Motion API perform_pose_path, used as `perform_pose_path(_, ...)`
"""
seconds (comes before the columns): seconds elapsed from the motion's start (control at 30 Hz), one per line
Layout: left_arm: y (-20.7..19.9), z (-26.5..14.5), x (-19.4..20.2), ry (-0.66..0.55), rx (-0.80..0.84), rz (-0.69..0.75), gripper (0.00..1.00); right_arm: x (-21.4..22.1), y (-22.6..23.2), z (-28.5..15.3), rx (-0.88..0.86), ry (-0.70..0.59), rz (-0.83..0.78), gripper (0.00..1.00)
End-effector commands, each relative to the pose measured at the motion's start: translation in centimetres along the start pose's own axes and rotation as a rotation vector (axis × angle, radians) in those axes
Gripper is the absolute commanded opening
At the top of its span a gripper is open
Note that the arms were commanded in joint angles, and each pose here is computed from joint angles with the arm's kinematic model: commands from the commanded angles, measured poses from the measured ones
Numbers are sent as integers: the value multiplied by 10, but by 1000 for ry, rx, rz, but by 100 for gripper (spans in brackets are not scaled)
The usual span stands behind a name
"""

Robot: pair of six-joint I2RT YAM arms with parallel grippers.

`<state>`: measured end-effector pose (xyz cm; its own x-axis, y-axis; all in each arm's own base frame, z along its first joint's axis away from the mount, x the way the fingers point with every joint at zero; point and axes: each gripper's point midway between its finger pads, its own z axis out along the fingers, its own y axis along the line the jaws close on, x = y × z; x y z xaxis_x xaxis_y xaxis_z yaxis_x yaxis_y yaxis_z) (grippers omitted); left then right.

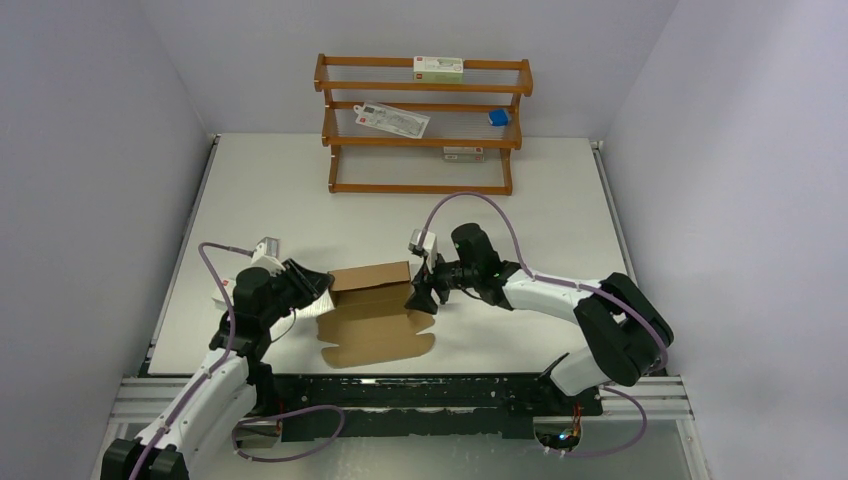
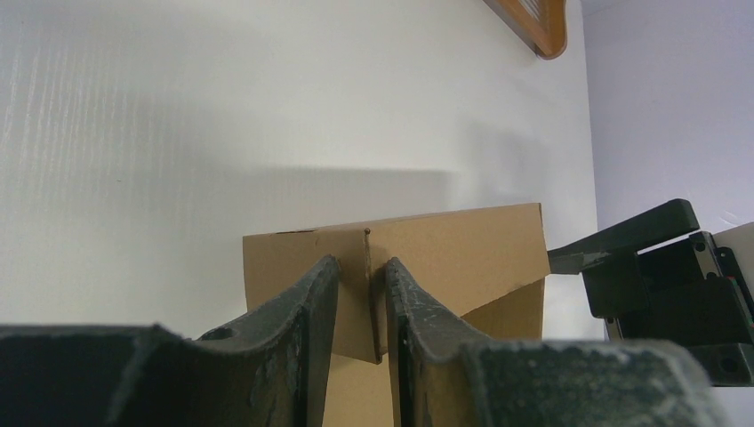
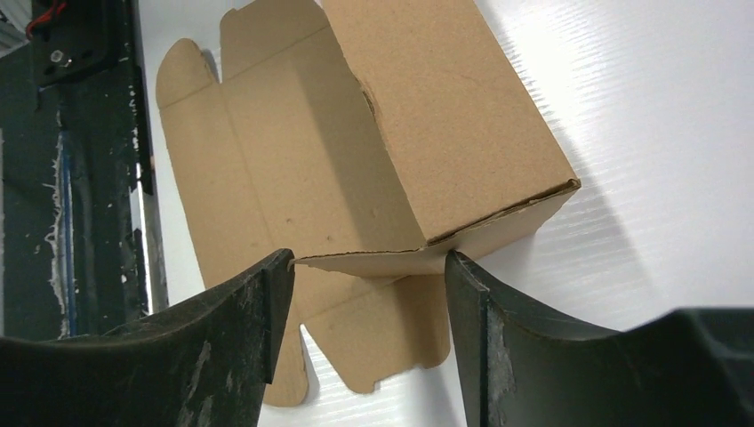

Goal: Fold the paper box

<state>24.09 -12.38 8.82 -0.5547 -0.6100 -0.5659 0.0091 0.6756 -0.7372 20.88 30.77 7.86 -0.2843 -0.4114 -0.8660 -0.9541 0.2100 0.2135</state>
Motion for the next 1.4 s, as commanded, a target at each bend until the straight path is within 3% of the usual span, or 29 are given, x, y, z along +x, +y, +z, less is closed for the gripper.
perform_pose_path(0.0, 8, -1, 13, 59, -31, 15, 31, -8, -6, 1, 46, -29, -67, 63)
perform_pose_path(0.27, 8, 1, 14, 69, -25, 17, 31, -19, -3, 6, 45, -78, -71, 60)
perform_pose_path(0.47, 5, 1, 13, 72, -13, 16, 31, -26, 6, 10, -36, -91, -95, 75)
perform_pose_path(0.8, 1, 2, 14, 87, 0, 22, 32, -23, 17, 16, -150, -42, -151, 80)
perform_pose_path(1.07, -2, 2, 11, 85, 2, 34, 32, -7, 9, 14, -143, 59, -232, 96)
perform_pose_path(1.13, -2, 2, 11, 89, 2, 37, 32, -9, 4, 14, -117, 59, -253, 95)
perform_pose_path(1.37, -3, 2, 10, 91, 1, 43, 32, -14, -5, 12, -49, 34, -362, 81)
